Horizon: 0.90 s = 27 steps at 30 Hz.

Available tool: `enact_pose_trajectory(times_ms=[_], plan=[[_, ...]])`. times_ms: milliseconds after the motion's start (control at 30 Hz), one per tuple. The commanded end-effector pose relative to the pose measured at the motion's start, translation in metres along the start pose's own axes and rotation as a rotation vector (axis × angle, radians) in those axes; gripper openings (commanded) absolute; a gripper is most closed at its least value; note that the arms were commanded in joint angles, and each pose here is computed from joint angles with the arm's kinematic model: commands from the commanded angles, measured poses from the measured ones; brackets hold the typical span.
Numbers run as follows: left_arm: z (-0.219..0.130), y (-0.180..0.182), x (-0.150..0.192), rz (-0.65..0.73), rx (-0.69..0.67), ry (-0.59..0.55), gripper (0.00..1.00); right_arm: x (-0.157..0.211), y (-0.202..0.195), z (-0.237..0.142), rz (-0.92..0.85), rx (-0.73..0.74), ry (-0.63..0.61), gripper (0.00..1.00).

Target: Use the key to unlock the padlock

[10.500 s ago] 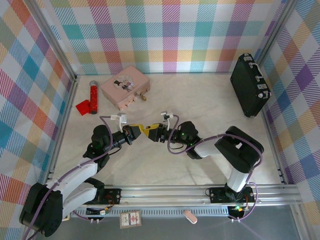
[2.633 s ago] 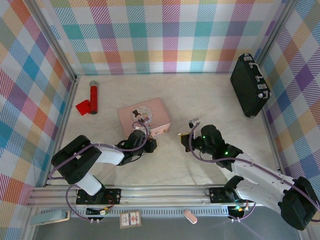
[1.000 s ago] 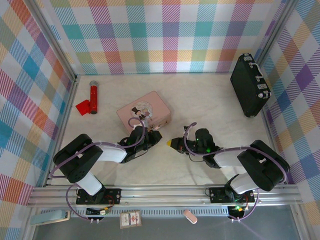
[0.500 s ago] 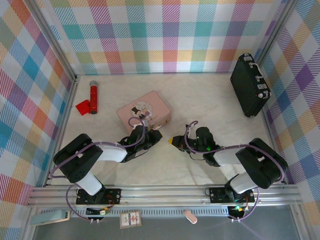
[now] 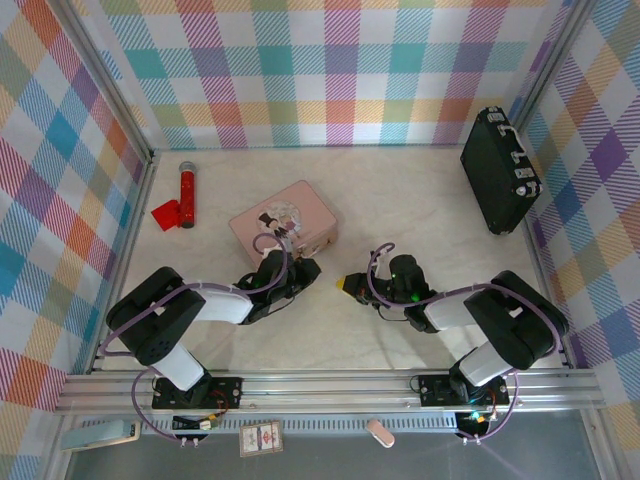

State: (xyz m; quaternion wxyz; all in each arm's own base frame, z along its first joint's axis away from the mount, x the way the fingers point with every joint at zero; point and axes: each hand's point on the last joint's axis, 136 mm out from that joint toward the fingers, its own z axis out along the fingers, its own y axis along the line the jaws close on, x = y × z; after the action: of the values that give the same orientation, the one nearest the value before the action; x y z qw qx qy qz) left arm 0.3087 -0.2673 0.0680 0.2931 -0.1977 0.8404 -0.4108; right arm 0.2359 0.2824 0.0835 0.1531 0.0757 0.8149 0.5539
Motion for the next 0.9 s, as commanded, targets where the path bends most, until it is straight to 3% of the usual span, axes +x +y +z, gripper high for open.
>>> enact_pose_trajectory(times_ms=[0,400,867], plan=[[-0.011,-0.006,-0.029,-0.048,0.043,-0.103,0.0,-0.002,0.011,0.003,-0.018,-0.042,0.006,0.0],[-0.035,0.011,-0.053,-0.036,-0.014,-0.142,0.0,0.0,0.013,0.008,-0.029,-0.035,0.021,0.0],[-0.033,-0.021,-0.029,-0.011,0.041,-0.056,0.0,0.0,0.012,0.011,-0.022,-0.025,0.022,0.0]])
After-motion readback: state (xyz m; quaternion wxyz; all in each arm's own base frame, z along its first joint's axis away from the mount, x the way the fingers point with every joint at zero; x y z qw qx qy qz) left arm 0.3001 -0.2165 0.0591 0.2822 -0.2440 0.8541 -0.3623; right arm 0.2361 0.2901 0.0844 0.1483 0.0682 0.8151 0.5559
